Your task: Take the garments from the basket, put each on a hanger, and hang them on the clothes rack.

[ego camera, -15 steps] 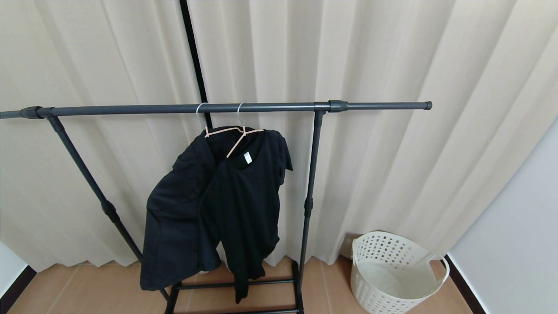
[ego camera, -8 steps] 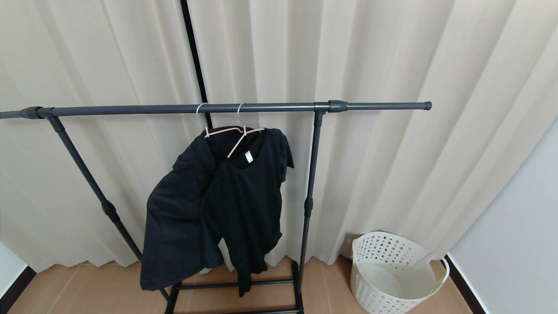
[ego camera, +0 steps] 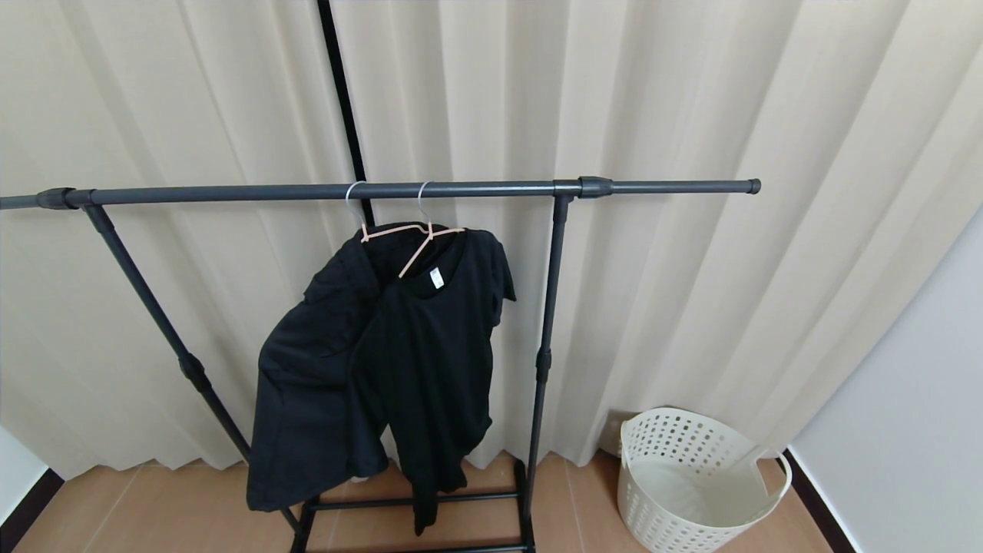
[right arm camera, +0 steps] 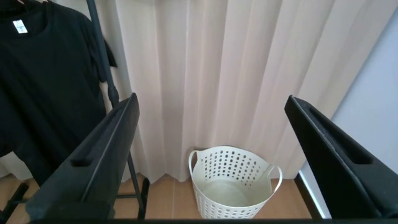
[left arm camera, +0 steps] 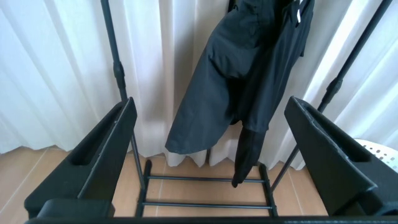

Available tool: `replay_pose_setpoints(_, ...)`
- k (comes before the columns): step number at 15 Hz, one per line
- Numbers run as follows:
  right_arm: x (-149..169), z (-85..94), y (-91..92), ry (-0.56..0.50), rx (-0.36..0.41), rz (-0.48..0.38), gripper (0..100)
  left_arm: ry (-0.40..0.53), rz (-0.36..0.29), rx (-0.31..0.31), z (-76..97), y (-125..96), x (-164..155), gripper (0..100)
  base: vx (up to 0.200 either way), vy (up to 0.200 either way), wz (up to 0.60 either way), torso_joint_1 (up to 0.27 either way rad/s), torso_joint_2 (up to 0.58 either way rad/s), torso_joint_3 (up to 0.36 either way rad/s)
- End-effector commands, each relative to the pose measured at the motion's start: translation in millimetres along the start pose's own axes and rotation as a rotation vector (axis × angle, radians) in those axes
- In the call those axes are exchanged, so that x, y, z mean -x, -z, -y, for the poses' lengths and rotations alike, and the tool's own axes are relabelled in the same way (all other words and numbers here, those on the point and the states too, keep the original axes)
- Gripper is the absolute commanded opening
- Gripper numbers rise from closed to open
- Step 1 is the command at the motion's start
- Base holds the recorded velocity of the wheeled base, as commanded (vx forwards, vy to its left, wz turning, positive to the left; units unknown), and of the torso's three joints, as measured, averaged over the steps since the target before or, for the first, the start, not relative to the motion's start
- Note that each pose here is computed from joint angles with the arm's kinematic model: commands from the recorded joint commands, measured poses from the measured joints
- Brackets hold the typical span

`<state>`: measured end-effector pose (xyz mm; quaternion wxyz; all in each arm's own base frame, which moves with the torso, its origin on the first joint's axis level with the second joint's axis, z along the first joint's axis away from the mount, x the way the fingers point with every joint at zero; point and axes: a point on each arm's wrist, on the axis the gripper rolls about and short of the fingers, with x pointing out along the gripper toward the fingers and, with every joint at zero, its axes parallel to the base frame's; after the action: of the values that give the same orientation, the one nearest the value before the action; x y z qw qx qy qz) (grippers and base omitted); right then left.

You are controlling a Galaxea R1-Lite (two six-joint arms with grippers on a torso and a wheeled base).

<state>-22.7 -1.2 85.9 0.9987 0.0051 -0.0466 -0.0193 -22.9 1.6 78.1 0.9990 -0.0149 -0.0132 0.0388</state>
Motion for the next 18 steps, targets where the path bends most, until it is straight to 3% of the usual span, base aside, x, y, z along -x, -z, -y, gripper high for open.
replay_pose_setpoints(1,-0.1,0.0,-0.1,-0.001,0.000,0.000,100,-0.002,0.001,0.000,0.0,0.0,0.0,100,0.000,0.000,0.00,0.000,0.00,0.000)
replay_pose_setpoints(18,-0.2,-0.1,-0.1,-0.005,0.005,-0.001,100,-0.002,0.001,0.000,0.0,0.0,0.0,100,0.000,0.000,0.00,0.000,0.00,0.000)
